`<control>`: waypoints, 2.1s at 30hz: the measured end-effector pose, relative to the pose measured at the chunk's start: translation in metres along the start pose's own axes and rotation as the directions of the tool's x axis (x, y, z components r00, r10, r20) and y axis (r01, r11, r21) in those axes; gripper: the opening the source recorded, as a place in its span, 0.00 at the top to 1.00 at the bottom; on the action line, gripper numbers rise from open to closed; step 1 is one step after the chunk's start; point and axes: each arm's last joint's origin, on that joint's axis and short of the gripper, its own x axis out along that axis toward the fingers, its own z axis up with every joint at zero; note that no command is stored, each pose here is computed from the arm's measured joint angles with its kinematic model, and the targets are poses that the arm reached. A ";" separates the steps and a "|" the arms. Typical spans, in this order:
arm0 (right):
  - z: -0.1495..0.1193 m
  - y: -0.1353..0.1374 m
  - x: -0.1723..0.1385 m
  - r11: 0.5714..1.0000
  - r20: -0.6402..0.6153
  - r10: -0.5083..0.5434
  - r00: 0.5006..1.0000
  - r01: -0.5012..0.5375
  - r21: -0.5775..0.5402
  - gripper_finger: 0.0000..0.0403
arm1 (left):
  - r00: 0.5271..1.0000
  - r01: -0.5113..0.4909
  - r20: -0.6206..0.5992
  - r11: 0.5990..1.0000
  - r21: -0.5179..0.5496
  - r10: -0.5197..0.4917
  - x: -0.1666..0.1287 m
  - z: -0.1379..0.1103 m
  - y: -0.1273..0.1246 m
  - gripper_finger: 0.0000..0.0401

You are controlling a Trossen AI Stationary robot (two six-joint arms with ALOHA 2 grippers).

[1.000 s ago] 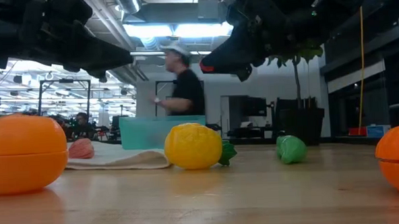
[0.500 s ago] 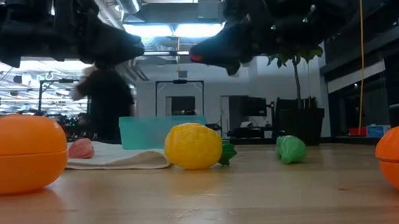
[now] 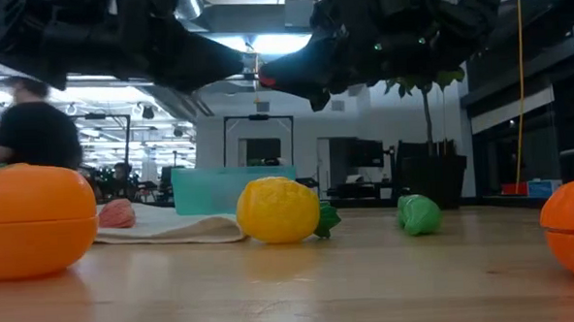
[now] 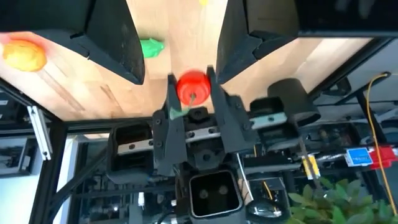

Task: Pick and placing Produce into tupperware
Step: Put the red cherry into the blue bin

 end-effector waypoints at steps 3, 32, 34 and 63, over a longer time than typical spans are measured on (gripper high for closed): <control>-0.001 0.000 0.000 1.000 -0.005 0.003 1.000 -0.003 0.001 0.74 | 1.000 -0.001 0.010 1.000 0.017 0.001 0.009 0.005 -0.001 0.52; -0.001 0.000 0.000 1.000 -0.013 0.010 1.000 -0.010 0.001 0.74 | 1.000 0.004 0.009 0.999 0.036 -0.004 0.027 0.008 -0.002 0.87; -0.001 0.000 0.000 1.000 -0.013 0.010 1.000 -0.010 0.001 0.74 | 1.000 -0.004 0.008 0.999 0.035 0.004 0.027 0.008 0.000 0.94; -0.003 -0.016 -0.005 0.998 -0.047 -0.064 0.997 0.065 0.025 0.35 | 0.997 -0.068 -0.027 0.997 0.040 0.069 0.029 0.004 0.016 1.00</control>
